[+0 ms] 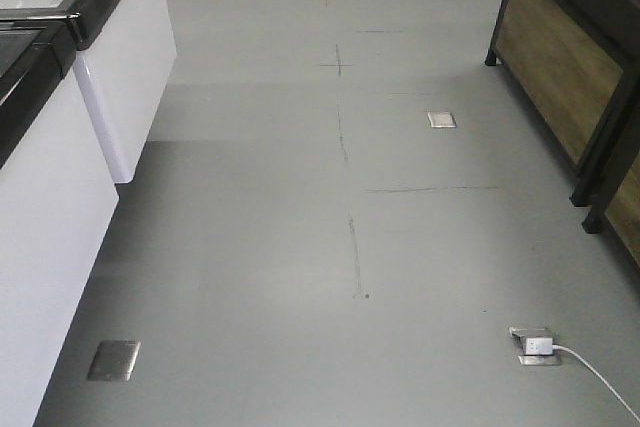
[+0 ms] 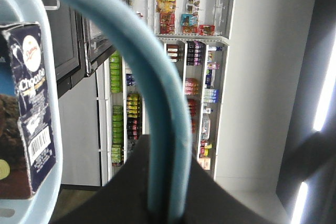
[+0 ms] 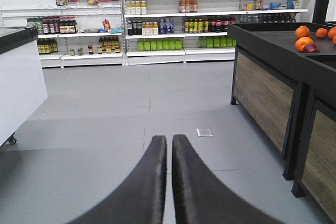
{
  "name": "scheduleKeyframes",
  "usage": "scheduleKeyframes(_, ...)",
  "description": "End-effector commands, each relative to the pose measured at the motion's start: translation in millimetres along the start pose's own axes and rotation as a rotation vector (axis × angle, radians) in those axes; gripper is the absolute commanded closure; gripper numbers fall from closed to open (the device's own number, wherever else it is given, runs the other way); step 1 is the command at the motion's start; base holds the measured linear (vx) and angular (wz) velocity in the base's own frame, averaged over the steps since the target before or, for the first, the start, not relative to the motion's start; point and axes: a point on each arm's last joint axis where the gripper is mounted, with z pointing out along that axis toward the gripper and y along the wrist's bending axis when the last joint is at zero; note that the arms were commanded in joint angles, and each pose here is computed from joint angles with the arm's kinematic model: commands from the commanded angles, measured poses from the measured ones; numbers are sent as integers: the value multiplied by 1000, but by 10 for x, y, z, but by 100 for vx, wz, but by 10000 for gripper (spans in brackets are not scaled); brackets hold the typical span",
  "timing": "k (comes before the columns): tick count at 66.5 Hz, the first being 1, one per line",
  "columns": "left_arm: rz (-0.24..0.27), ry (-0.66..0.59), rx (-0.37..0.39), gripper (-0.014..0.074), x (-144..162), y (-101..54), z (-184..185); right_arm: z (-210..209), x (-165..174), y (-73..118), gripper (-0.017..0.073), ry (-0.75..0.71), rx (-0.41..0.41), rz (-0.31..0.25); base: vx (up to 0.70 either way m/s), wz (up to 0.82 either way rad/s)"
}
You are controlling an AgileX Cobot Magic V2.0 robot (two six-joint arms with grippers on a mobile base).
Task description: Left arm holds basket, right arm returns cookies
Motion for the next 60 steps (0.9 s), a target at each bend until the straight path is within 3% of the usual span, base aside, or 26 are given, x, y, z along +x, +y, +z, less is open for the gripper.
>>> scheduleKeyframes(1,41,23,139,600,171,-451,-75,-4,-18,-2,566,-75,4,-20,0,0)
scheduleKeyframes(28,48,27,165,599,267,-648,-125,-4,-18,-1,566,-74,3,-17,0,0)
scheduleKeyframes(36,90,45,206,599,335,-887,-122,-4,-18,-1,566,-74,3,-17,0,0)
scheduleKeyframes(43,153,75,260,599,442,-1185,-112,-4,-18,-1,566,-74,3,-17,0,0)
scheduleKeyframes(49,213,117,308,599,603,-1437,-76,-4,-18,-1,566,-74,3,-17,0,0)
scheduleKeyframes(60,301,244,382,599,1018,-1767,53,-4,-18,-1,566,-74,3,-17,0,0)
